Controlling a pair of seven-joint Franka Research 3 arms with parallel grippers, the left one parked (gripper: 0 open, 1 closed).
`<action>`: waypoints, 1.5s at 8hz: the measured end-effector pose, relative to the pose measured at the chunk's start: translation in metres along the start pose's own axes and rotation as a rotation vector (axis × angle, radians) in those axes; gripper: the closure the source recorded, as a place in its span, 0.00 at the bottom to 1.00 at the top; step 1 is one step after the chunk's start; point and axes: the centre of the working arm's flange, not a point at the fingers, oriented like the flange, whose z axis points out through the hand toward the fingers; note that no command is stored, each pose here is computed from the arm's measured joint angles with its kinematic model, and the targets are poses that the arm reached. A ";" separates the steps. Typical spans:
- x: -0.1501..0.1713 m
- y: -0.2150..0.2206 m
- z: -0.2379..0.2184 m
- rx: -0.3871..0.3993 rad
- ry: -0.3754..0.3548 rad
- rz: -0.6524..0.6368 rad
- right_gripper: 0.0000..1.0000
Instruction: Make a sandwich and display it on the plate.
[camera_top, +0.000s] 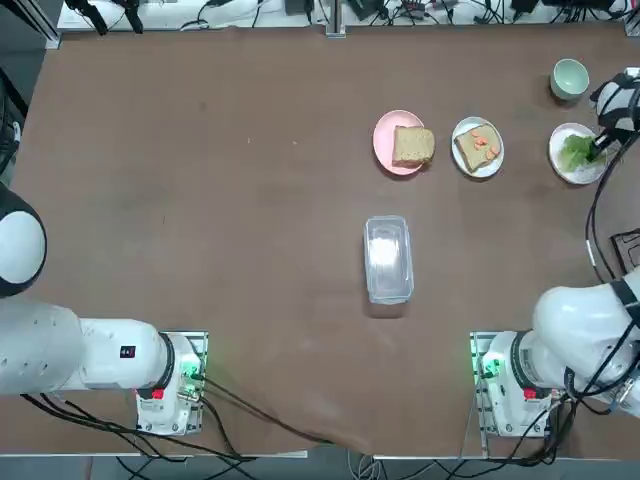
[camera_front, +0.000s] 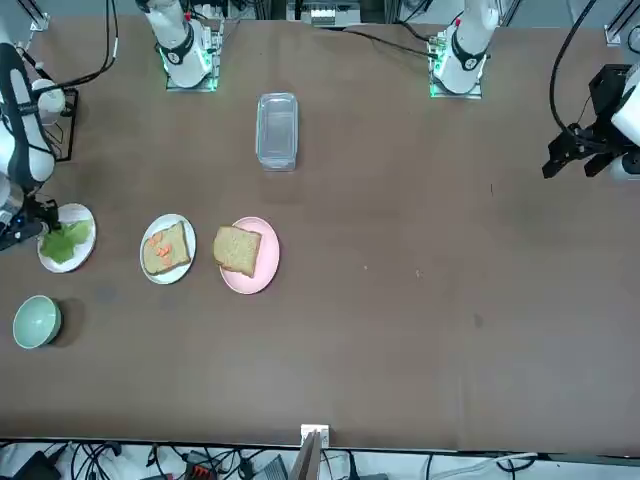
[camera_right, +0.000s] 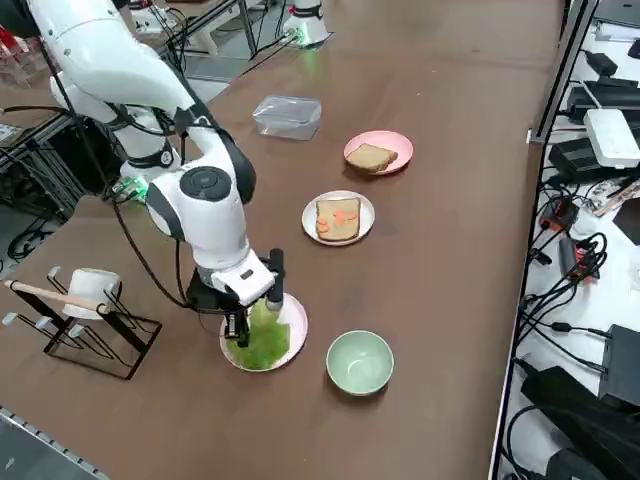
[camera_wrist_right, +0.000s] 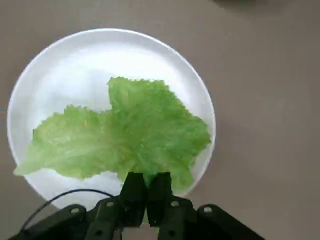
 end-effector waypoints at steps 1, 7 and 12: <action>0.001 0.002 -0.024 -0.008 -0.005 -0.002 0.94; 0.111 -0.093 -0.160 0.053 0.028 0.046 0.95; 0.196 -0.211 -0.141 0.108 -0.028 0.136 0.95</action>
